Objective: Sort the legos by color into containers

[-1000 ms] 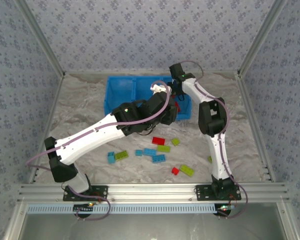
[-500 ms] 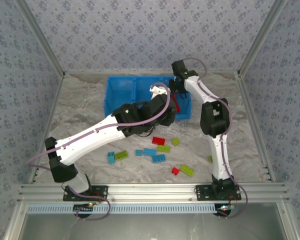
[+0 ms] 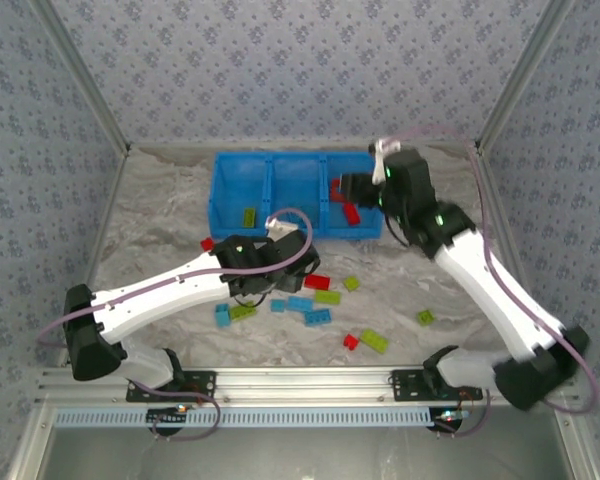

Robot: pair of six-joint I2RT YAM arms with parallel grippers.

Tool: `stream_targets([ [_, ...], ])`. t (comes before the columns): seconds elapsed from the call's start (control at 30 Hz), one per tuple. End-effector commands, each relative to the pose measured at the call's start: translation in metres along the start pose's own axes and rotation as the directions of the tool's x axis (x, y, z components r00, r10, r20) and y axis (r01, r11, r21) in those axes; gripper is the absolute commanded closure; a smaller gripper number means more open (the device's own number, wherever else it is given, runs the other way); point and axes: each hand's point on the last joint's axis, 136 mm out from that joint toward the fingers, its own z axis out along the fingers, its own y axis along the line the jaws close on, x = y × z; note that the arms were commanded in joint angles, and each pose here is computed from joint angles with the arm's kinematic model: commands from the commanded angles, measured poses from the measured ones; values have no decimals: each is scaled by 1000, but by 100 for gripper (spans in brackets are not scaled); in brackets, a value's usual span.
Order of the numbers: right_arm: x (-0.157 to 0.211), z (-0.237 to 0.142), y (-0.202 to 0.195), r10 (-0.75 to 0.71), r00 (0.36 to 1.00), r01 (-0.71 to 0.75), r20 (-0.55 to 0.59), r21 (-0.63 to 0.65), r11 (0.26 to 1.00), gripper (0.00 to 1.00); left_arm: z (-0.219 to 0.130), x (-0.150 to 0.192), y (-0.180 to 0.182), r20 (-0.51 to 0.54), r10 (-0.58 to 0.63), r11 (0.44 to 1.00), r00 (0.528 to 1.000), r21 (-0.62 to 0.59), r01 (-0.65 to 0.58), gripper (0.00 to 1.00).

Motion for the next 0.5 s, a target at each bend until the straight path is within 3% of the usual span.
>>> stream_targets([
  [0.0, 58, -21, 44, -82, 996, 72, -40, -208, 975, 39, 16, 51, 46, -185, -69, 992, 980, -113, 49, 25],
  [0.1, 101, -52, 78, -160, 986, 134, -42, -359, 924, 36, 29, 68, 60, -191, -312, 950, 931, -95, 299, 23],
  [0.2, 134, -67, 85, -196, 978, 154, -70, -395, 906, 35, 39, 70, 57, -136, -544, 839, 828, -50, 543, 23],
  [0.27, 147, -71, 84, -207, 974, 158, -89, -386, 909, 35, 46, 71, 56, -114, -672, 739, 732, -41, 672, 22],
  [0.33, 153, -74, 85, -210, 973, 158, -99, -380, 911, 35, 55, 71, 53, -94, -795, 603, 599, -21, 797, 19],
  [0.47, 157, -76, 89, -221, 970, 170, -98, -375, 912, 35, 64, 66, 45, -60, -926, 374, 374, 19, 927, 11],
])
